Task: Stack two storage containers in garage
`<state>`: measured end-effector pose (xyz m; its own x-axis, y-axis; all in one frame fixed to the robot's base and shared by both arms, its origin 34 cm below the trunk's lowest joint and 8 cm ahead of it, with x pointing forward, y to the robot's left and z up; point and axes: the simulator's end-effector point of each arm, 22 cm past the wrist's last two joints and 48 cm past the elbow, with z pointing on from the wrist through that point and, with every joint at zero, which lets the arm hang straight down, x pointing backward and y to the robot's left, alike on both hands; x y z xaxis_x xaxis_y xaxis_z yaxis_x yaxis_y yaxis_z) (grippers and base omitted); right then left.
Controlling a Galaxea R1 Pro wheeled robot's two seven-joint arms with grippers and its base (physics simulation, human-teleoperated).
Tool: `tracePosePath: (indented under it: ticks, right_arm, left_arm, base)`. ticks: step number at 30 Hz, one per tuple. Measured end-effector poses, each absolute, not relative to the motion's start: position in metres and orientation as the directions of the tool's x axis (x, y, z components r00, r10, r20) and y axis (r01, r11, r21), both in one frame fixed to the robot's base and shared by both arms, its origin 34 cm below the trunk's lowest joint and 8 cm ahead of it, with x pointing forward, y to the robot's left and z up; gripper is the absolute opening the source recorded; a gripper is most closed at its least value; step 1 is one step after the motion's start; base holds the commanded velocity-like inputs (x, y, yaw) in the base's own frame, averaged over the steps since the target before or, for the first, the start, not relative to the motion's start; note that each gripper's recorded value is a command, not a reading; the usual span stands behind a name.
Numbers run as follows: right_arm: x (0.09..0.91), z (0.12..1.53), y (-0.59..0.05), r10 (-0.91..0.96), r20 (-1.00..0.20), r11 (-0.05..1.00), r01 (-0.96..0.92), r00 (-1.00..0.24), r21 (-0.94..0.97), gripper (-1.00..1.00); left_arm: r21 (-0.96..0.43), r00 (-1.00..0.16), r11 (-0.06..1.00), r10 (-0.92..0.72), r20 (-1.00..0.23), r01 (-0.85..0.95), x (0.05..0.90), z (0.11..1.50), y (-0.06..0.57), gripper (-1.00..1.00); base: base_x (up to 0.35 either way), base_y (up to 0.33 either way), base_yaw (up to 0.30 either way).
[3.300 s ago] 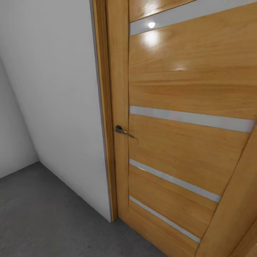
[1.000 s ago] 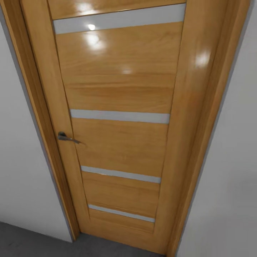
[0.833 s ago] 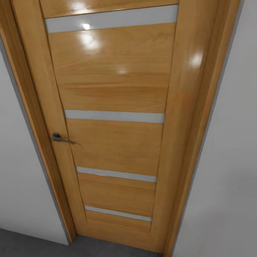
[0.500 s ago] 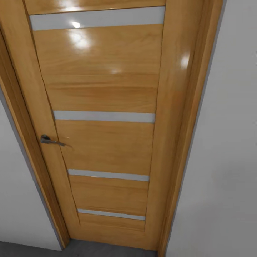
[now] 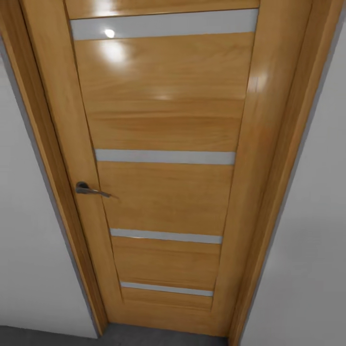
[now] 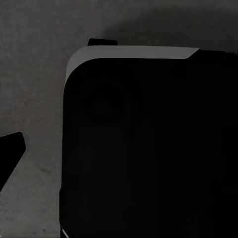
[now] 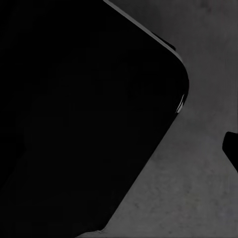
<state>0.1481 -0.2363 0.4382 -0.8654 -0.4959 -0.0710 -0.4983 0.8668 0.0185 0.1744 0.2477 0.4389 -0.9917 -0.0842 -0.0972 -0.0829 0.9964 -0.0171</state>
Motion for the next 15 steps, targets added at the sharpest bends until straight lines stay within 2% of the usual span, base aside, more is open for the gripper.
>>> tracePosePath:
  ticks: [4,8,15]
  right_arm:
    - [0.1481,0.4383,-0.2356,-0.496,-0.071,0.867,-0.498,-0.865,0.019,1.00]
    - [0.1481,0.4383,-0.2353,-0.496,-0.072,0.867,-0.498,-0.865,0.019,1.00]
    - [0.1482,0.4383,-0.2353,-0.495,-0.072,0.867,-0.498,-0.866,0.020,1.00]
  left_arm:
    - [-0.017,-0.992,0.996,-0.084,-0.097,-0.083,0.1744,0.4390,0.2477,1.00]
    - [-0.017,-0.992,0.996,-0.084,-0.097,-0.083,0.1743,0.4390,0.2477,1.00]
    - [-0.017,-0.992,0.996,-0.084,-0.097,-0.083,0.1744,0.4389,0.2477,1.00]
  base:
    - [0.019,0.325,0.000]
    - [0.128,0.260,-0.005]
    - [0.037,0.046,-0.167]
